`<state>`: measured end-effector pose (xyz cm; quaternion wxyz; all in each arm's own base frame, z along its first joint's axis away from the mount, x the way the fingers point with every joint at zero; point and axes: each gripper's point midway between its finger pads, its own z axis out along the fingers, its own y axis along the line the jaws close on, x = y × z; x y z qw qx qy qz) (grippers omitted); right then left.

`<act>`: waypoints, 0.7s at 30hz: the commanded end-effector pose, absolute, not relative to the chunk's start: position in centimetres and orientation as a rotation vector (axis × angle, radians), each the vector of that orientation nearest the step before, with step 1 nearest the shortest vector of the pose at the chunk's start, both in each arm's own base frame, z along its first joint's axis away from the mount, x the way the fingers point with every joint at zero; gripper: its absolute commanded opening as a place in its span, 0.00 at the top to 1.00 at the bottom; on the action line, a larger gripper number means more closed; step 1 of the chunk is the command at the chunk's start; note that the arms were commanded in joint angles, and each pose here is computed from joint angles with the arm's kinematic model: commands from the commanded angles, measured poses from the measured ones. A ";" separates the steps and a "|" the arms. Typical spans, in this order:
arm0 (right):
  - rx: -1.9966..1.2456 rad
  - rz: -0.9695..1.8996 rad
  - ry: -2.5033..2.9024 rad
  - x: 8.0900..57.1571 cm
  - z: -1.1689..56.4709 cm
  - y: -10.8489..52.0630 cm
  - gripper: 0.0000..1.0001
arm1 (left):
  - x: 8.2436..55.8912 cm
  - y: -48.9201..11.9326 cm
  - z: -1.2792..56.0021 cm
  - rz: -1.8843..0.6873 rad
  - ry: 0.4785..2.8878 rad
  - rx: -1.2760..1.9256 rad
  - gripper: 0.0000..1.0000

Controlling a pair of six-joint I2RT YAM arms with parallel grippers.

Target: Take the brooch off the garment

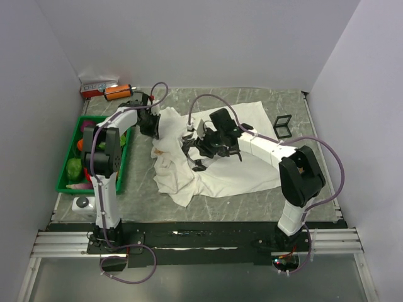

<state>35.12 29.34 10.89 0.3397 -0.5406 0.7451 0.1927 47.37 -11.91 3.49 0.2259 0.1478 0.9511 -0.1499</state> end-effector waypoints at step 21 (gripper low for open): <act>-1.363 0.541 1.913 34.2 14.4 27.3 0.47 | 45.4 -22.6 15.4 -0.794 2.391 0.613 0.86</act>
